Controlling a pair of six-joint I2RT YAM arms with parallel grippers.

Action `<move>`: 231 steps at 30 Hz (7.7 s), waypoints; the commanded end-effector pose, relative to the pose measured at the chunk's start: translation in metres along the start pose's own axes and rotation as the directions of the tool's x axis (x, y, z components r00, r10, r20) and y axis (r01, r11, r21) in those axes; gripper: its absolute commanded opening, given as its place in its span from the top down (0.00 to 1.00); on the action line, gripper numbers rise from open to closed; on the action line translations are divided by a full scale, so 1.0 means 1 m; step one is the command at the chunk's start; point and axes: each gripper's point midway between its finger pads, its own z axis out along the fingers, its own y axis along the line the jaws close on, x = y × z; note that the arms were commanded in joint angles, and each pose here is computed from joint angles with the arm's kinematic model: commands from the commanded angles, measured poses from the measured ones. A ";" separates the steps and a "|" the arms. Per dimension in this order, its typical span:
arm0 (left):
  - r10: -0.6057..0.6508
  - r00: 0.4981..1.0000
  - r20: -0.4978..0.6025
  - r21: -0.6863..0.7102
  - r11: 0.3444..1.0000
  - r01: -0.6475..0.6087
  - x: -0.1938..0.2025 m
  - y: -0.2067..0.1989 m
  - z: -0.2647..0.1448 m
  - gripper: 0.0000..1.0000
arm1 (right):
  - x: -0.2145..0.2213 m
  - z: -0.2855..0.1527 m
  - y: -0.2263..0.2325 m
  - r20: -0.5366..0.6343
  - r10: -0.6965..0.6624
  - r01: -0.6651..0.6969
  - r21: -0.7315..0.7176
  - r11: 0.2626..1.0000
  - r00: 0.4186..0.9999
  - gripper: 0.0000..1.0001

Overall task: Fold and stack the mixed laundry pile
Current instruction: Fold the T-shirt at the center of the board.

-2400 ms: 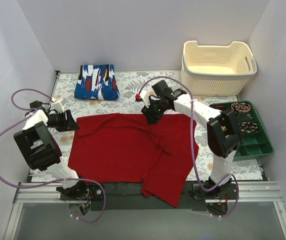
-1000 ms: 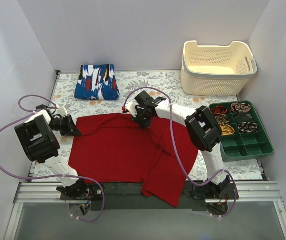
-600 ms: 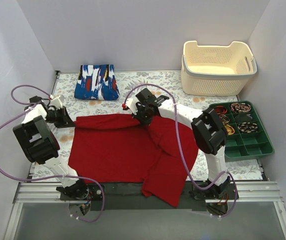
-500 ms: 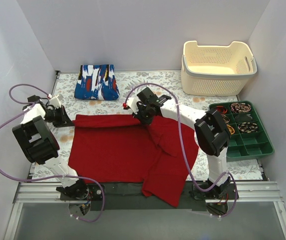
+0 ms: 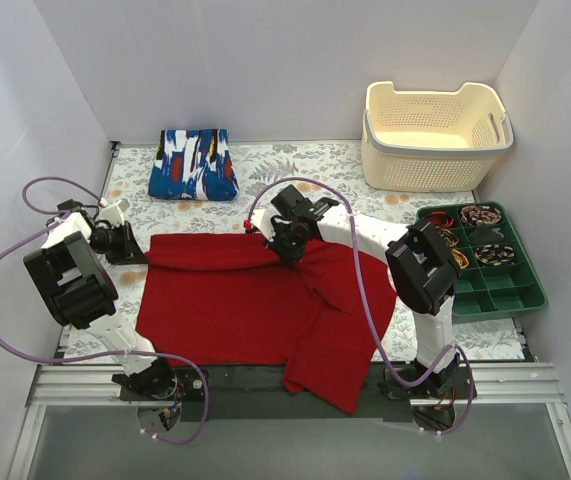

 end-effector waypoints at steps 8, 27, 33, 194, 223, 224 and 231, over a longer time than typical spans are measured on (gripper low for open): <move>0.007 0.999 -0.036 0.009 1.000 -0.006 0.010 0.000 -0.004 0.75 | -0.005 -0.015 0.012 0.006 -0.015 0.015 -0.049 0.999 1.000 0.70; 0.351 0.932 0.091 0.053 0.933 -0.356 -0.040 -0.078 0.026 0.63 | 0.102 -0.099 -0.087 0.033 0.489 -0.490 0.042 0.871 0.872 0.52; 0.714 0.639 0.286 0.157 0.623 -0.766 -0.016 -0.181 0.024 0.61 | 0.127 -0.124 -0.107 0.079 0.636 -0.641 0.080 0.763 0.767 0.60; 0.748 0.575 0.330 0.292 0.499 -0.816 0.037 -0.286 0.052 0.73 | 0.149 -0.137 -0.094 0.045 0.669 -0.669 0.111 0.735 0.742 0.64; 0.521 0.808 0.275 0.247 0.774 -0.583 -0.122 -0.194 0.086 0.72 | 0.080 -0.105 -0.162 0.178 0.614 -0.628 0.031 0.778 0.769 0.61; 0.512 0.816 0.268 0.250 0.781 -0.572 -0.118 -0.193 0.085 0.73 | 0.073 -0.107 -0.156 0.186 0.609 -0.621 0.008 0.784 0.771 0.61; 0.521 0.811 0.266 0.188 0.797 -0.574 -0.098 -0.183 0.070 0.73 | 0.043 -0.083 -0.107 0.139 0.599 -0.587 -0.118 0.801 0.789 0.64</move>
